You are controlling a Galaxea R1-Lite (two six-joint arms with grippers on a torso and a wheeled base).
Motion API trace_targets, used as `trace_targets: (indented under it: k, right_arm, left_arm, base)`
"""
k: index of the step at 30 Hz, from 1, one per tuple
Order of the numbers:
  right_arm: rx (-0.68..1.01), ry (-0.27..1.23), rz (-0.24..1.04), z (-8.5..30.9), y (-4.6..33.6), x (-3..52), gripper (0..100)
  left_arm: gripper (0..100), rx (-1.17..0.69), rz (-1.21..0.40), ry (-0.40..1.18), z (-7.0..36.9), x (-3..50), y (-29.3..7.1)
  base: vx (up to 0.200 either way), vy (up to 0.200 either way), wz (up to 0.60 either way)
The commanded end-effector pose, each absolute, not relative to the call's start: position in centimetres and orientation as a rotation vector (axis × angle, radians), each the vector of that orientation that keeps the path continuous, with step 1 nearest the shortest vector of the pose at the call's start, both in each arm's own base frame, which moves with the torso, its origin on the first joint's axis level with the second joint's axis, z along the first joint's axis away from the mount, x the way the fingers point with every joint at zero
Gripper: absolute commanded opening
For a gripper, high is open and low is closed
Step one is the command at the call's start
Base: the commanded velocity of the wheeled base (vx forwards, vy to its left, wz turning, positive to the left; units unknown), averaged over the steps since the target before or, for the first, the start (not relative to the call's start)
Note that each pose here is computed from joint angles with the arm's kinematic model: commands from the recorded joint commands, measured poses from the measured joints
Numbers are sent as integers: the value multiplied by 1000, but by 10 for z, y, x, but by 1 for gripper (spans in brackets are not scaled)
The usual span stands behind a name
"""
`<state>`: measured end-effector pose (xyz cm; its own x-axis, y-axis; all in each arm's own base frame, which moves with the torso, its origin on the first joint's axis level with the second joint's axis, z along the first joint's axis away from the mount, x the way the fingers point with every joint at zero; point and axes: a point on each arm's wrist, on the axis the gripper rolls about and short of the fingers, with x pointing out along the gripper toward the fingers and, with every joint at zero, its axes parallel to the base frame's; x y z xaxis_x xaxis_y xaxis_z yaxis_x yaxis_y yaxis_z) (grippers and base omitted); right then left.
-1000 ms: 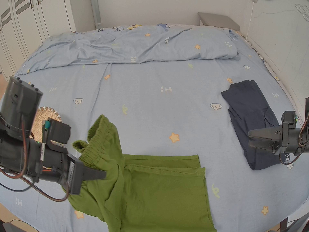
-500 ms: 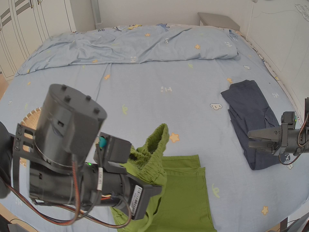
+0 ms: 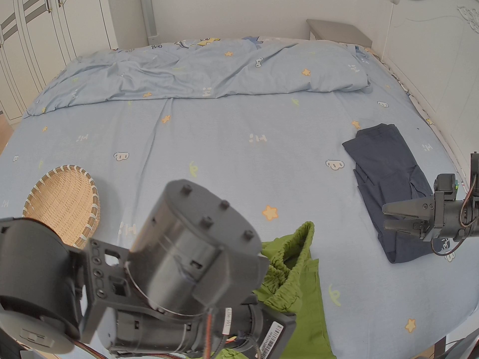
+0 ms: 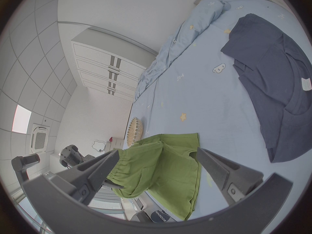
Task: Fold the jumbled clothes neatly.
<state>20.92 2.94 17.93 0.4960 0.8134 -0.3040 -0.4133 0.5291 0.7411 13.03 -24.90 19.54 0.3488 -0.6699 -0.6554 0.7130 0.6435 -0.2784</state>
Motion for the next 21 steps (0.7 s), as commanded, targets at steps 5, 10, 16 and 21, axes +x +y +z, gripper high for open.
trace_targets:
  k: [5,10,16,21]
  right_arm:
    - [650,709,809,178,30,210,100]
    - [649,710,809,178,30,210,100]
    - [645,748,841,172,38,209,100]
    - [601,835,961,163,68,197,100]
  left_arm:
    - [100,72,-899,867,170,133,-274]
    - [100,-10,-931,850,167,124,-287]
    - [100,-138,-852,856,167,140,-277]
    - [100,-245,-662,845,168,183,-219]
  base:
    - [0,0,0]
    - [0,0,0]
    - [0,0,0]
    - [0,0,0]
